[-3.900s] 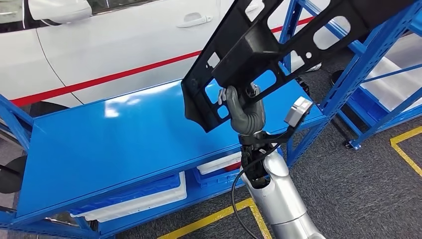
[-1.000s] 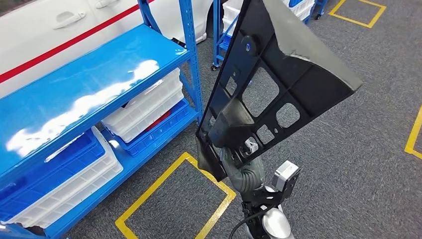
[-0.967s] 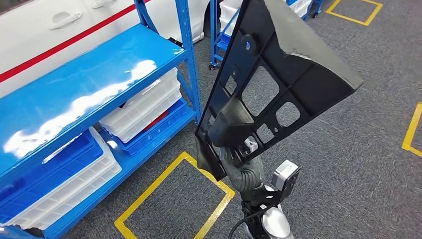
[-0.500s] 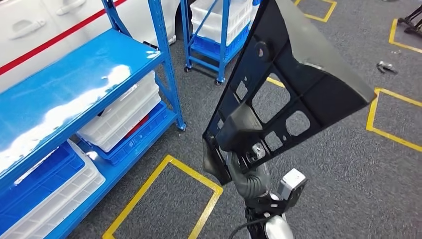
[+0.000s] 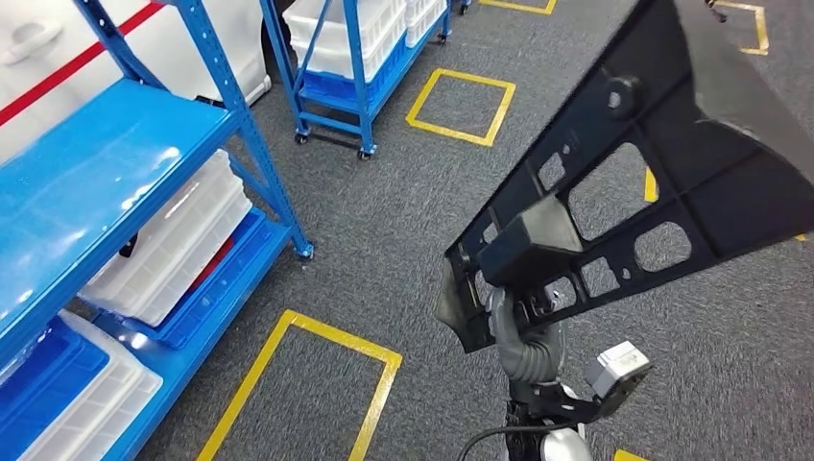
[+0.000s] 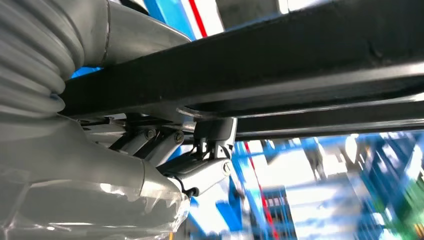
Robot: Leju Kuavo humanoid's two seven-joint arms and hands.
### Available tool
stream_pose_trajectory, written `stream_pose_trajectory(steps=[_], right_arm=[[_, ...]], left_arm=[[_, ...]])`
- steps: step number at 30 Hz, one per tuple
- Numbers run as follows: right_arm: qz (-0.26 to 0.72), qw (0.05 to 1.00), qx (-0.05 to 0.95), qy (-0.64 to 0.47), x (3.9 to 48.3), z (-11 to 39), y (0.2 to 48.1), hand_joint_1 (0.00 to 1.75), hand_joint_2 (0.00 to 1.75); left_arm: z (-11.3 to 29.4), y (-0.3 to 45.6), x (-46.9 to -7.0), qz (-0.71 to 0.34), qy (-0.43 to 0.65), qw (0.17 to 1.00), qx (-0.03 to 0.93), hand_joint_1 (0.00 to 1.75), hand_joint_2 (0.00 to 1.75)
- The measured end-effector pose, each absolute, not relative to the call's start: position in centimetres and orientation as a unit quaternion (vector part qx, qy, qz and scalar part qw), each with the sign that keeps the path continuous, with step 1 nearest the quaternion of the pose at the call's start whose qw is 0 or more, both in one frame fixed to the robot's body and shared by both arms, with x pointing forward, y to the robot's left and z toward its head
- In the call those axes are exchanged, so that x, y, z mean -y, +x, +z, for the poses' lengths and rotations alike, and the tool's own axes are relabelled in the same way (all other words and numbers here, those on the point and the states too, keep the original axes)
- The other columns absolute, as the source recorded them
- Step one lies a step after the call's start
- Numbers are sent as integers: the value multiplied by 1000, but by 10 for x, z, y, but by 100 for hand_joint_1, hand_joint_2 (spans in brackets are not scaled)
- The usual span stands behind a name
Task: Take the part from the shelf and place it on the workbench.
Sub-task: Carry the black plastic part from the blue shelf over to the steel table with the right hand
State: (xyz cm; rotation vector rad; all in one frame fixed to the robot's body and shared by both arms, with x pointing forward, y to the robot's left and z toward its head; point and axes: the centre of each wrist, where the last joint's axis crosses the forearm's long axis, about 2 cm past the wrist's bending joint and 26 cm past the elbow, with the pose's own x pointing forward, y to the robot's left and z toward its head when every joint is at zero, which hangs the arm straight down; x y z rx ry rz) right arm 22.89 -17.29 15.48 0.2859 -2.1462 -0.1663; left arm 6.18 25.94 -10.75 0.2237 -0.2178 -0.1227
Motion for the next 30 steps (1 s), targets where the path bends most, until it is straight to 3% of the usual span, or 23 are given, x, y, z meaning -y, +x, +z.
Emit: stream_pose_trajectory(steps=[16, 22, 30], right_arm=[[-103, 463, 880, 21, 187, 152, 231, 169, 175], [-102, 462, 881, 27, 187, 153, 231, 169, 175], [-100, 454, 882, 79, 180, 150, 233, 169, 175]], left_arm=[[-106, 64, -267, -102, 196, 966, 133, 0, 175], [-107, 62, -267, -104, 195, 966, 131, 0, 175], [-108, 60, -270, -92, 115, 980, 133, 0, 175]])
